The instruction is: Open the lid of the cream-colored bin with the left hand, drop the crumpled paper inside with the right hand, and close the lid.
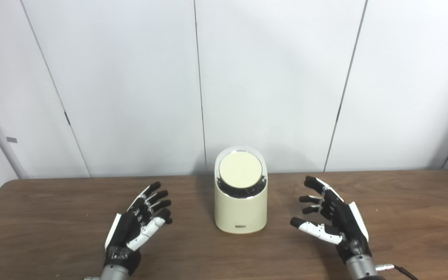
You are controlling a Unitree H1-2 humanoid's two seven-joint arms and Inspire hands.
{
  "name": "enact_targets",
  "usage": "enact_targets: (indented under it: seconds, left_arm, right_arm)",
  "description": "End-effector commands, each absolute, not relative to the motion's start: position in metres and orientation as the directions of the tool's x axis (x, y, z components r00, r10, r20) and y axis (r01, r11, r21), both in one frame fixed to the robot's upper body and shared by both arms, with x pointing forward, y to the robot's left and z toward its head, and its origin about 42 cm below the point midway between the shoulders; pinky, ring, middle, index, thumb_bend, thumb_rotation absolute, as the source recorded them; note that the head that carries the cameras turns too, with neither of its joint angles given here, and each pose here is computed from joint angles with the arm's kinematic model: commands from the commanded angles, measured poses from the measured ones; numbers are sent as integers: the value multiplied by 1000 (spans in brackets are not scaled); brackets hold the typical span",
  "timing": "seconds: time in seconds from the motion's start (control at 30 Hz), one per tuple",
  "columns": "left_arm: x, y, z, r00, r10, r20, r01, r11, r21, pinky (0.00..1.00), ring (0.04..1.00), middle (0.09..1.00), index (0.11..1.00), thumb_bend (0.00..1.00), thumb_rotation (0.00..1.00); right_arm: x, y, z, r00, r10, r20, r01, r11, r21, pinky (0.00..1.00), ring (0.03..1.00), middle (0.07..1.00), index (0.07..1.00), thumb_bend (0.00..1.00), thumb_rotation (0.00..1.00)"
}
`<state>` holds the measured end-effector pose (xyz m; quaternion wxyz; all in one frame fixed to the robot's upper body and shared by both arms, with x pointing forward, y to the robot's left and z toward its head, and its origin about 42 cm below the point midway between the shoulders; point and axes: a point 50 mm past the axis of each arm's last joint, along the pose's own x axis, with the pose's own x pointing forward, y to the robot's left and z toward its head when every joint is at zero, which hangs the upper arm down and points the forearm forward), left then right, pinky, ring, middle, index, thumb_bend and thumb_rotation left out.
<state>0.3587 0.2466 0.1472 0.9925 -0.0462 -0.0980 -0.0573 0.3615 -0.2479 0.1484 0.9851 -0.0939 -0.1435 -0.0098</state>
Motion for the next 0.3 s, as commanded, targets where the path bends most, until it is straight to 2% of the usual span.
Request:
enact_targets:
  seconds: [0.0,0.27]
  left_arm:
    - [367,246,165,953,-109,281,135,988,-73,607,800,836,910,791,360]
    - [366,246,163,956,-108,274,132,989,-72,626,811,844,890,758,325]
  right_arm:
    - [366,-250,169,924,19,381,51,984,-172,548,689,839,838,796,239]
    - [364,-249,170,921,17,390,60,981,-184,551,707,837,834,803,246]
